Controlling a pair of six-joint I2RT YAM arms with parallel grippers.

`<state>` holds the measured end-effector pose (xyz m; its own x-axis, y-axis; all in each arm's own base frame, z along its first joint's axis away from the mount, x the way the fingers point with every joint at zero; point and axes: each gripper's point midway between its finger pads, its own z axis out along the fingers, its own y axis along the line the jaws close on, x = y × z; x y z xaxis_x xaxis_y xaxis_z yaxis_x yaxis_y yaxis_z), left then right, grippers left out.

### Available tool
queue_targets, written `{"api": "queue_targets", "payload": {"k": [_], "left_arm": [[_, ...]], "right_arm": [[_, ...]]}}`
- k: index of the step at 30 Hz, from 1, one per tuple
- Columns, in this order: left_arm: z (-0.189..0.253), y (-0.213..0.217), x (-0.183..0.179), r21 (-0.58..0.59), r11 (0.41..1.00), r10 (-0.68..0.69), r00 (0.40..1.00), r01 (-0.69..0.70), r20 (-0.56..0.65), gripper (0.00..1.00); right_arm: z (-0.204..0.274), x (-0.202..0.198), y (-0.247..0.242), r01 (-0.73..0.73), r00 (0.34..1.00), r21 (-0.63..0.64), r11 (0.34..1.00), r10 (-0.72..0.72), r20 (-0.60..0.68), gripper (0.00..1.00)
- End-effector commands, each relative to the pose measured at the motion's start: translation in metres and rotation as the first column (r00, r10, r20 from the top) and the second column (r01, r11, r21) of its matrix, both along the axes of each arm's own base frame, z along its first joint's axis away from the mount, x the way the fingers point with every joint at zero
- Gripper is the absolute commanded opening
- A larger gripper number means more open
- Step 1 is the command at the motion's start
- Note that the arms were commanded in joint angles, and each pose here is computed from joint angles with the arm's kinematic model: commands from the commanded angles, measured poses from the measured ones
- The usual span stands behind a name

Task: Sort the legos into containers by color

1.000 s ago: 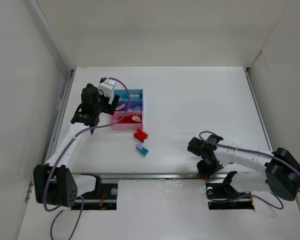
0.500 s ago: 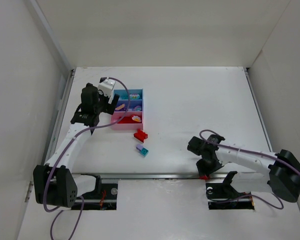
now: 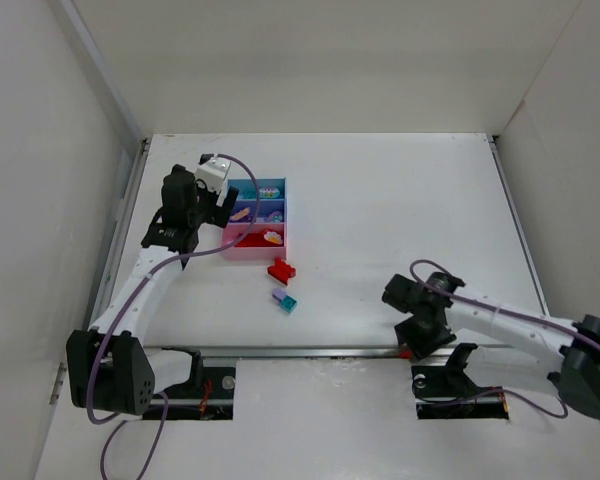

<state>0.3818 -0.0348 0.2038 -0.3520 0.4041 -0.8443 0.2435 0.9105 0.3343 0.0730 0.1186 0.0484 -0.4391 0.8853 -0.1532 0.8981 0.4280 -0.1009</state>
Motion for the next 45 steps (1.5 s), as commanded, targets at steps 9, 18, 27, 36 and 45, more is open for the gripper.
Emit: {"api": "queue_targets", "payload": {"k": [9,18,27,36,45], "left_arm": [[0.012,-0.005,-0.002,-0.004,1.000,-0.005,0.999,0.005,0.046,1.00],[0.024,-0.011,-0.003,0.020,1.000,-0.007,0.999,0.006,0.050,1.00],[0.021,-0.008,-0.007,0.009,1.000,0.020,0.999,-0.021,0.041,1.00],[0.024,-0.008,-0.008,-0.010,1.000,0.028,0.998,-0.028,0.048,1.00],[0.021,-0.009,-0.009,-0.034,0.999,0.040,0.999,-0.039,0.036,1.00]], "right_arm": [[-0.005,-0.018,-0.003,0.432,0.901,-0.005,0.902,-0.432,-0.039,0.55],[-0.009,-0.004,0.001,0.608,0.794,-0.036,0.793,-0.608,0.013,0.71],[-0.018,-0.007,0.003,0.584,0.807,-0.141,0.799,-0.590,0.003,0.19],[-0.016,-0.007,0.002,0.587,0.808,-0.102,0.803,-0.588,0.018,0.46],[-0.016,-0.004,0.004,0.559,0.829,-0.064,0.826,-0.558,0.038,0.62]]}}
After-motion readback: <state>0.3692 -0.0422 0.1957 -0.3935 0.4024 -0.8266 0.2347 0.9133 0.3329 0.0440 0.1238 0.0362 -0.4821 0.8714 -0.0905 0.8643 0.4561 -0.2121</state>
